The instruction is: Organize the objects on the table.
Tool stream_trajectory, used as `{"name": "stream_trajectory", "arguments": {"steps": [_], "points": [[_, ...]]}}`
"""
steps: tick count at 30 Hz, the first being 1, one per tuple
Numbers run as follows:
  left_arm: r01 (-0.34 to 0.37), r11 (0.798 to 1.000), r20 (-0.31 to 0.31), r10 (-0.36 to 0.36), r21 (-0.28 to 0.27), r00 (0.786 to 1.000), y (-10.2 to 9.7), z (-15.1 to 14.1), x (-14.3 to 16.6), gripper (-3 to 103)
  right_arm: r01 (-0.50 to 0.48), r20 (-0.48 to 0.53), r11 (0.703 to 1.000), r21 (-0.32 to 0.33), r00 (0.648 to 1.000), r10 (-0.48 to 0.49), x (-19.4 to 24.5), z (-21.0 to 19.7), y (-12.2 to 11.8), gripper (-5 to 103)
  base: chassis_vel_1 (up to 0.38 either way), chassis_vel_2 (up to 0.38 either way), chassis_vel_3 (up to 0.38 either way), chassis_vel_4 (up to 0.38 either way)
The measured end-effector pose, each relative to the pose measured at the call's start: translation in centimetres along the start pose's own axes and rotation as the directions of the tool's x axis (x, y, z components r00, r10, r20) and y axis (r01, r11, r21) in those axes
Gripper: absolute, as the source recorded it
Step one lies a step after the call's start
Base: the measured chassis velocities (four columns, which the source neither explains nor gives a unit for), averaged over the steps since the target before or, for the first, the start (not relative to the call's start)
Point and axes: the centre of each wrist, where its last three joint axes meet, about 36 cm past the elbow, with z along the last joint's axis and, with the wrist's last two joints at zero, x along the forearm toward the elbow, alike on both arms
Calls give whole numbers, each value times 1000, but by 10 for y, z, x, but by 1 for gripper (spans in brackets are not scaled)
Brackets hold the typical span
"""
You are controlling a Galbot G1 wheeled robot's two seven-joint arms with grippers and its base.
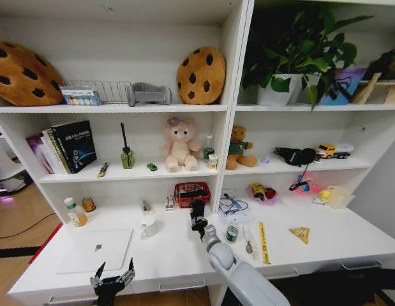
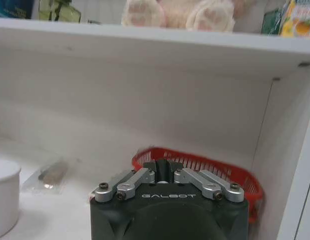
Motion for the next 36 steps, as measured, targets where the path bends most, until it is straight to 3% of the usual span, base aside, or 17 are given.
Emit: {"name": "stream_trajectory", "arguments": {"steps": [4, 12, 26, 36], "points": [[-6, 1000, -4, 6, -1, 1000, -2, 2, 0, 100, -19, 98, 1000, 5, 995, 19, -19, -1, -8, 12, 0, 0, 0, 0], [-4, 1000, -4, 4, 1, 1000, -3, 1, 1, 100, -40, 178, 999, 0, 983, 40, -72, -26, -20, 12, 0, 0, 0, 0], [6, 1000, -7, -6, 6, 1000, -1, 3, -1, 100, -104, 106, 994, 37, 989, 100, -103, -11, -49, 12, 0, 0, 0, 0], [9, 1000, -14, -9, 10, 1000, 0, 5, -1, 100, -110, 87, 993, 36, 991, 107, -116, 11, -49, 12, 0, 0, 0, 0]]}}
